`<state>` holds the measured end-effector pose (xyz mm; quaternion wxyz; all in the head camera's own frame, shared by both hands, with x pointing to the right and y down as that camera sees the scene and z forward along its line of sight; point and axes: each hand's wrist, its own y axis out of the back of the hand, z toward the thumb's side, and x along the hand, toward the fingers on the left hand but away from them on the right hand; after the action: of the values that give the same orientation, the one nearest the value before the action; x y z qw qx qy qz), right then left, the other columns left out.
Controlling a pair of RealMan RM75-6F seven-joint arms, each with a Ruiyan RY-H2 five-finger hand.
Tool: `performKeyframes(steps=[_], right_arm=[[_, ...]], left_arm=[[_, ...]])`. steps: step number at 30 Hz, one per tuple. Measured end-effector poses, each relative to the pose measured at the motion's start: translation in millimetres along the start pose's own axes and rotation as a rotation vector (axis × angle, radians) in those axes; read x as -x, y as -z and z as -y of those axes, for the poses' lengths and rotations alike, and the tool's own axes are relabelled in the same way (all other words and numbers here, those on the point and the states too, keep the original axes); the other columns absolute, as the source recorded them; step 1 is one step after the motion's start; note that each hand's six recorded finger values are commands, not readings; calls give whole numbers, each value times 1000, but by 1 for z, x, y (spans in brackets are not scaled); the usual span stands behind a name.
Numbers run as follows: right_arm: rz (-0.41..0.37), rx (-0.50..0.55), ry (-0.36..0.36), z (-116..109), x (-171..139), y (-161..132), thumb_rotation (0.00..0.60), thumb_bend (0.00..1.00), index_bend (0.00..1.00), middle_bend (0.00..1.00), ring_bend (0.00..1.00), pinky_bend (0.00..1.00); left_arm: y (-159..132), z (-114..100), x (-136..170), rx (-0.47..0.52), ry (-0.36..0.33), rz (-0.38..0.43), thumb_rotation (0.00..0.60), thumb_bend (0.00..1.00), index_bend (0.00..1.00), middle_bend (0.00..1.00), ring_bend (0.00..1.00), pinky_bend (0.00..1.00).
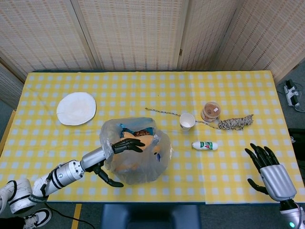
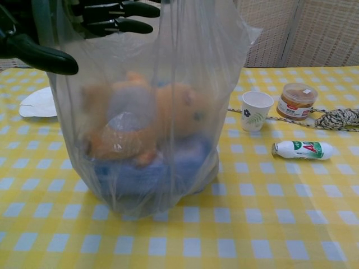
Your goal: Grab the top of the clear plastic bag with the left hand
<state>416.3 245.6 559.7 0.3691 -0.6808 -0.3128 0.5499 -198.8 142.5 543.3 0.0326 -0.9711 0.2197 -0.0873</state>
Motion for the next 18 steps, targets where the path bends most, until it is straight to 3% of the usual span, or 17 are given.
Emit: performKeyframes(steps=[9, 18], right_arm=[[2, 0, -2, 0, 0, 0, 600, 275, 0, 0, 0, 0], [6, 4, 6, -2, -1, 1, 600, 276, 0, 0, 0, 0]], left_arm=[[1, -7, -2, 46, -6, -15, 600, 109, 183, 128, 1, 0], [-7, -14, -1, 239, 11, 12, 600, 110, 170, 113, 2, 0]])
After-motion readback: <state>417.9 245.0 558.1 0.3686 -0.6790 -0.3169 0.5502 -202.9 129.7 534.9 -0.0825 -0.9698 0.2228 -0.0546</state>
